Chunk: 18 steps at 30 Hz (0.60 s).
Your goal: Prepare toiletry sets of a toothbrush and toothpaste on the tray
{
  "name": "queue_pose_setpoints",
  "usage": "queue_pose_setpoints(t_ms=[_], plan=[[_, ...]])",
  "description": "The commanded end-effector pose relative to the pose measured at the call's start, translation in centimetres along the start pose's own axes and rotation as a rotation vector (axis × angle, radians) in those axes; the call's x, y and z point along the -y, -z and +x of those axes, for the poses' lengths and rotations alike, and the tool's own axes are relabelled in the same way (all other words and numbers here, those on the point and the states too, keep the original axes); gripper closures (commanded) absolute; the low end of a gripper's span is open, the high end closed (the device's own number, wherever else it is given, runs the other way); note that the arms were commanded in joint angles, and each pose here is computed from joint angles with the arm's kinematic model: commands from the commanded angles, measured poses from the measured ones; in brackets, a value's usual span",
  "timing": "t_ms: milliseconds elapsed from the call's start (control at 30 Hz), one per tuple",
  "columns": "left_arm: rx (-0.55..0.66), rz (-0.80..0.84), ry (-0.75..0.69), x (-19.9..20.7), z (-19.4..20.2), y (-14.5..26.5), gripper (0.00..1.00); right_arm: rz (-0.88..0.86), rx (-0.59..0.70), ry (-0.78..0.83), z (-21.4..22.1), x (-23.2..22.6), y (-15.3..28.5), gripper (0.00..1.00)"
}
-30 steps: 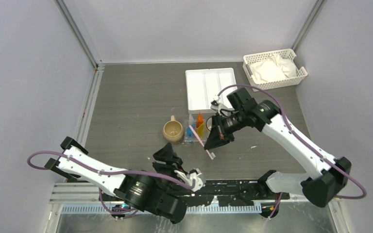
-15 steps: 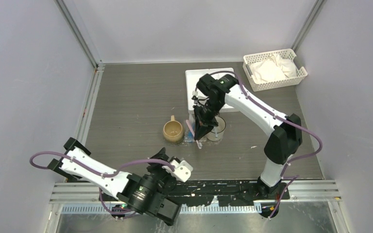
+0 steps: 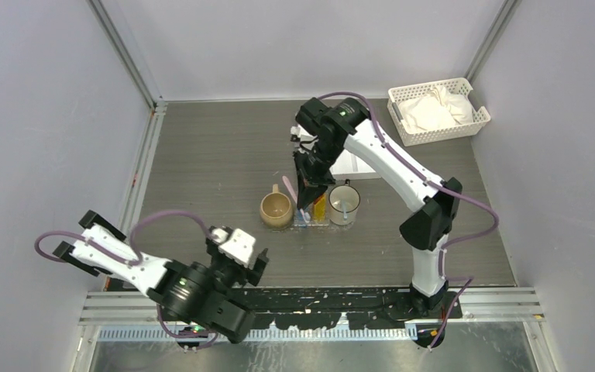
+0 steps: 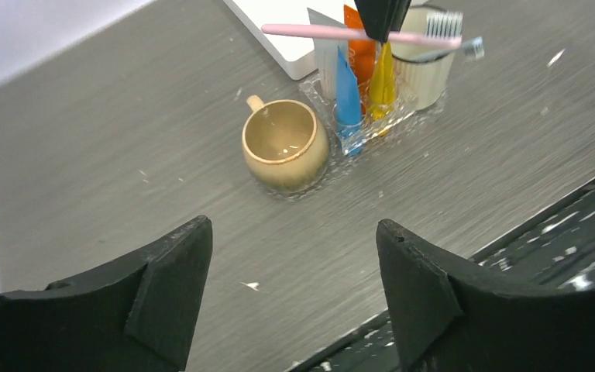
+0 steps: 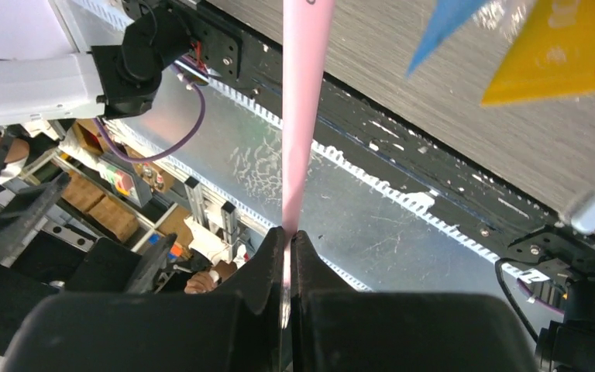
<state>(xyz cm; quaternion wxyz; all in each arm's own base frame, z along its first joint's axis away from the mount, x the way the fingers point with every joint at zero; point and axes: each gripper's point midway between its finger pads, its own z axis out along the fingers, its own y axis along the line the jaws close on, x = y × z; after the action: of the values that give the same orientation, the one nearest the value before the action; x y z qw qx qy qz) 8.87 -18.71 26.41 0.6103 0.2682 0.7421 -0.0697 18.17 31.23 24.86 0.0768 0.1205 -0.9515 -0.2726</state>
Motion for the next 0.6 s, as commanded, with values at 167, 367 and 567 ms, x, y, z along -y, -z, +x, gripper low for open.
queue_pose_setpoints(t_ms=[167,367,567], plan=[[0.074,0.011,0.34,-7.7,1.2,-0.2,0.0,0.077,-0.142,-0.025,0.3,-0.8,-1.8,0.99],[0.083,0.06,0.404,-7.8,1.8,-0.3,0.0,0.133,-0.219,-0.053,1.6,0.3,-3.7,0.99],[0.079,0.056,0.392,-7.6,2.1,-0.4,0.0,0.171,-0.279,-0.088,3.0,1.6,-4.4,0.99]])
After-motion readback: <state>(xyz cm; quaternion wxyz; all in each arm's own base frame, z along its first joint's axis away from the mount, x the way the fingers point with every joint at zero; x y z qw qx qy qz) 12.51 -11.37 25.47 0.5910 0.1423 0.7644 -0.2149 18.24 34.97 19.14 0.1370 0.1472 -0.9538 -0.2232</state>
